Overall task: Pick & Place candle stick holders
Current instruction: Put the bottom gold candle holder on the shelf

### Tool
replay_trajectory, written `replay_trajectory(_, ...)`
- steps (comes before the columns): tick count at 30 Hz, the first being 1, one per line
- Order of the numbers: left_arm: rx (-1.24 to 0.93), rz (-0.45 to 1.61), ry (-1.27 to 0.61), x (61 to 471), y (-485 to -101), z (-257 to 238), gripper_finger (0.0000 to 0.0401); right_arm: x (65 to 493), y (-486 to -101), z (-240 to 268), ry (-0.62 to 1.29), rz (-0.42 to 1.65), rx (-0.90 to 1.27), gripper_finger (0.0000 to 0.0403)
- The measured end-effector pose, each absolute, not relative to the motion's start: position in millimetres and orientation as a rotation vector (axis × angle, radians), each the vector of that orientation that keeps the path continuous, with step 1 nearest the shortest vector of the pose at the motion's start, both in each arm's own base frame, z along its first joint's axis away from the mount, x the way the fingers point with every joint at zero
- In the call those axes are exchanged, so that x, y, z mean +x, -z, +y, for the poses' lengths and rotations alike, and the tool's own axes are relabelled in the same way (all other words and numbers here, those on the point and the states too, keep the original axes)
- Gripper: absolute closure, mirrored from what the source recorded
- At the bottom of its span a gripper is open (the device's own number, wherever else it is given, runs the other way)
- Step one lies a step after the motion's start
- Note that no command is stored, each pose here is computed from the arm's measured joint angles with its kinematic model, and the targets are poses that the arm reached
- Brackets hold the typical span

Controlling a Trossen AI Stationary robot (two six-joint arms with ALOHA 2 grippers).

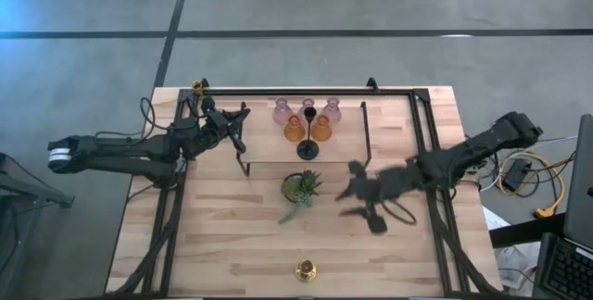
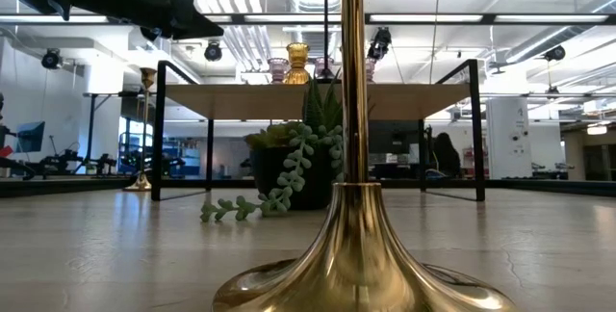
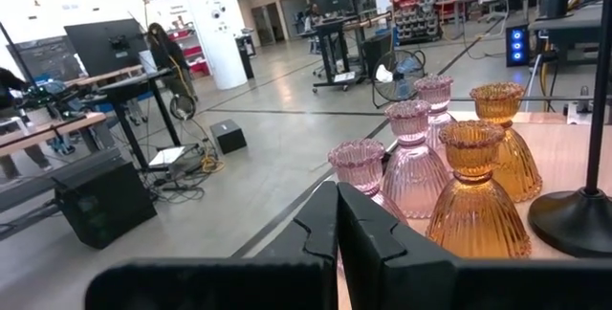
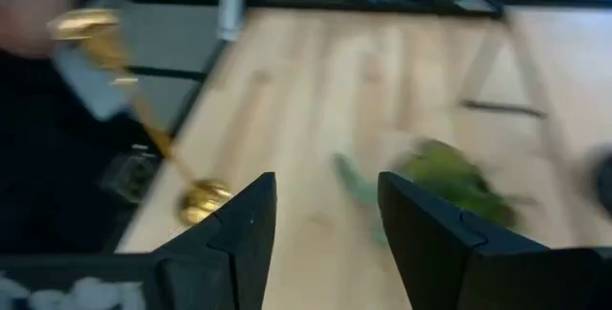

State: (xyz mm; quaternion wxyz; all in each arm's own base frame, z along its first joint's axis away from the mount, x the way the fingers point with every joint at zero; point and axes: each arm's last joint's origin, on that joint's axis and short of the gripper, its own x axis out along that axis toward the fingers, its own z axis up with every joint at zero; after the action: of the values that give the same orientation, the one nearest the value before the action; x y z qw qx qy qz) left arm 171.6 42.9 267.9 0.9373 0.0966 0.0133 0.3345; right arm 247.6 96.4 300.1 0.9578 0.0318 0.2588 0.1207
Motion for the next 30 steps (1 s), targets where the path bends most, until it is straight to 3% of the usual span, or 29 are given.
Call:
replay_trajectory(4,0.213,0.033,-0.684,172,-268,43,0.0394,247,-279,126,-0.331,0.468,0.111,0.0238)
replay_trajectory(17,0.196,0.029,-0.683,172,-267,43,0.0394,252,-237,181,-0.363,0.419,0.147,0.0251)
replay_trajectory(30,0.163,0.028,-0.682,172,-266,43,0.0394,308,-212,233,-0.386,0.47,0.053,0.0252)
